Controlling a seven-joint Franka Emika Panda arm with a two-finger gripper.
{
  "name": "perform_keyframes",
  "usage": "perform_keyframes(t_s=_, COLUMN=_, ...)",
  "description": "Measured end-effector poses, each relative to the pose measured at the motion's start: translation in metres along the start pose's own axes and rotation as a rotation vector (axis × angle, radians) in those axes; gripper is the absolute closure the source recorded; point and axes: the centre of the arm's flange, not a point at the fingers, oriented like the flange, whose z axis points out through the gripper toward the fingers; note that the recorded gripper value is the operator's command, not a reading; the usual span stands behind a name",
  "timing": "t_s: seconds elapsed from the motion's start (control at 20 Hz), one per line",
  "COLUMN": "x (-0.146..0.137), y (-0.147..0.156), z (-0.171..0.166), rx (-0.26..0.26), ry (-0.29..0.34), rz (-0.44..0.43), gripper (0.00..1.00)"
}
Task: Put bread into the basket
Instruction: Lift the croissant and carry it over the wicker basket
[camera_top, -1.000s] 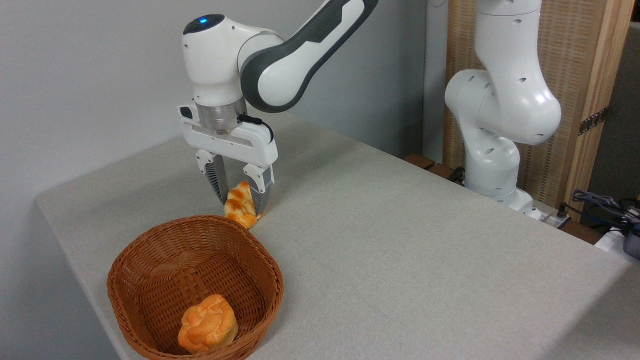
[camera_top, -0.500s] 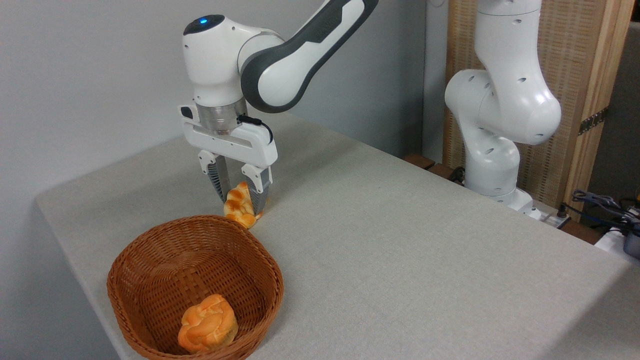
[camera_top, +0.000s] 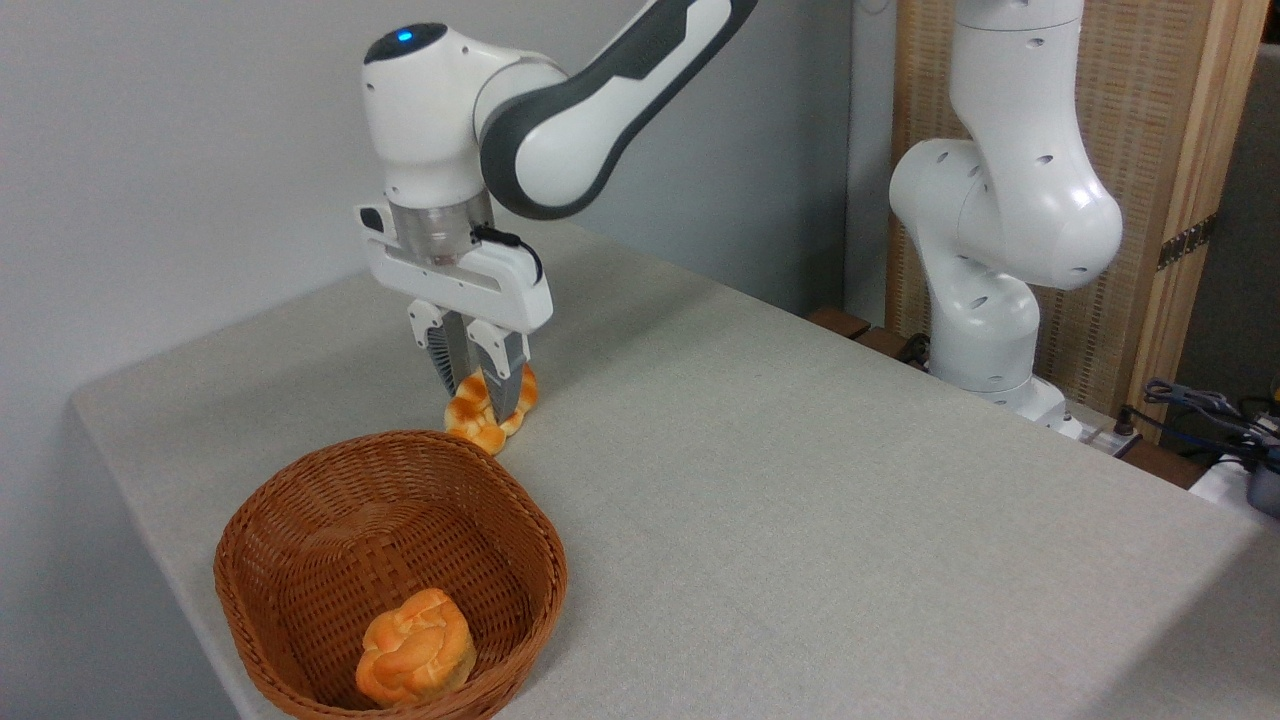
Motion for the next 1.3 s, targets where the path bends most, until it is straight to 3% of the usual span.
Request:
perform_keyframes(t_s=0.2, x=0.006, y=-0.008, z=-0.061, rx=-0.017, ry=-0.086, rz=0.116, gripper=0.57)
perform_keyframes(t_s=0.35, x=0.012, y=-0.03, z=-0.114, rx=-0.014, ry=-0.05, rz=0.184, gripper=0.56)
perform_keyframes(t_s=0.5, x=0.014, y=-0.062, z=-0.141, rx=0.035, ry=-0.01, rz=0.231, gripper=0.55)
perform_keyframes(t_s=0.75, x=0.031, y=-0.113, z=-0.127, rx=0.09, ry=0.057, rz=0.257, gripper=0.52)
perform_keyframes(t_s=1.0, x=0.055, y=-0.131, z=-0.091, rx=0.128, ry=0.073, rz=0.267, gripper=0.42)
perform_keyframes(t_s=1.2, x=0.066, y=-0.141, z=-0.092, rx=0.137, ry=0.102, rz=0.258, gripper=0.25)
perform_keyframes(t_s=1.3, x=0.069, y=-0.146, z=-0.093, rx=0.141, ry=0.115, rz=0.252, gripper=0.05)
